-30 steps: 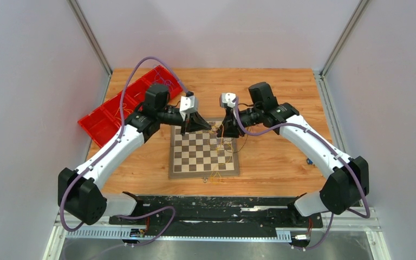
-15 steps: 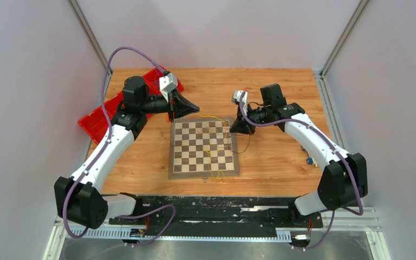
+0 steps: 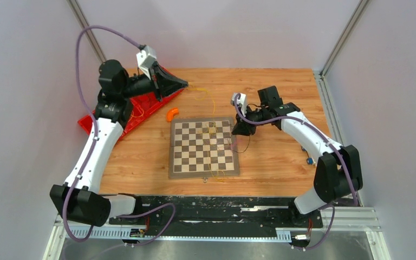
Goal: Untangle the cables
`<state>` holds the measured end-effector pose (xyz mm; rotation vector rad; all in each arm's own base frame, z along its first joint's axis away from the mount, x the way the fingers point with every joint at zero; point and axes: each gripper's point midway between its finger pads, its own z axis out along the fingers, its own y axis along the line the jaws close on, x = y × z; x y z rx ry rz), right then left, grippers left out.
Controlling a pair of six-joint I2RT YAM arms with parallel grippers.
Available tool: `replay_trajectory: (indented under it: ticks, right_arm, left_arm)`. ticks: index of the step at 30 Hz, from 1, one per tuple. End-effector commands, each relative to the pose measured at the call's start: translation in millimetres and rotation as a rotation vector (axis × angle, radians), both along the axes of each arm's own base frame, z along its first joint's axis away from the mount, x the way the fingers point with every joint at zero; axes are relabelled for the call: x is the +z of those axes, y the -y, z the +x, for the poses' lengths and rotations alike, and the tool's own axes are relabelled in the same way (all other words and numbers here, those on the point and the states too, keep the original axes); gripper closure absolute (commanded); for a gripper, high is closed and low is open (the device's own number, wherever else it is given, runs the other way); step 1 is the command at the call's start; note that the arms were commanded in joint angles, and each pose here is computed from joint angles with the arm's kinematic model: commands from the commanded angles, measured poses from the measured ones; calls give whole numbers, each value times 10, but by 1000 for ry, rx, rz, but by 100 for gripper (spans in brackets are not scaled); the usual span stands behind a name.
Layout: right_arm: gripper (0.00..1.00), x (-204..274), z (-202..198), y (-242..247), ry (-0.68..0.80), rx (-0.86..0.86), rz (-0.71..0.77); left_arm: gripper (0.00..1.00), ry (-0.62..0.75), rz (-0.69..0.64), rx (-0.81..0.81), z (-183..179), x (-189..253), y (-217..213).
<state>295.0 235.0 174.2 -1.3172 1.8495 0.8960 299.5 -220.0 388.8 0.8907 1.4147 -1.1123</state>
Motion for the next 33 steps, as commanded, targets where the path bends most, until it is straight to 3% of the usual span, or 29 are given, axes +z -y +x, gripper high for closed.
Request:
replay_trajectory:
  ticks: [1, 7, 13, 18, 24, 33]
  right_arm:
    - [85, -525, 131, 196, -37, -45, -135]
    - [83, -869, 323, 436, -101, -124, -207]
    - [64, -735, 456, 479, -102, -149, -172]
    - [56, -670, 503, 452, -102, -151, -162]
    - [42, -658, 527, 456, -113, -161, -169]
    - [38, -677, 564, 452, -133, -167, -174]
  left_arm:
    - [100, 181, -98, -8, -192, 913, -32]
    - [100, 222, -156, 92, -84, 1350, -235]
    - [100, 241, -135, 177, 29, 1705, -613]
    - [100, 134, 0, 200, -8, 1174, -764]
    - [100, 49, 49, 342, 152, 690, -1154]
    - [100, -131, 228, 472, 486, -599, -1434]
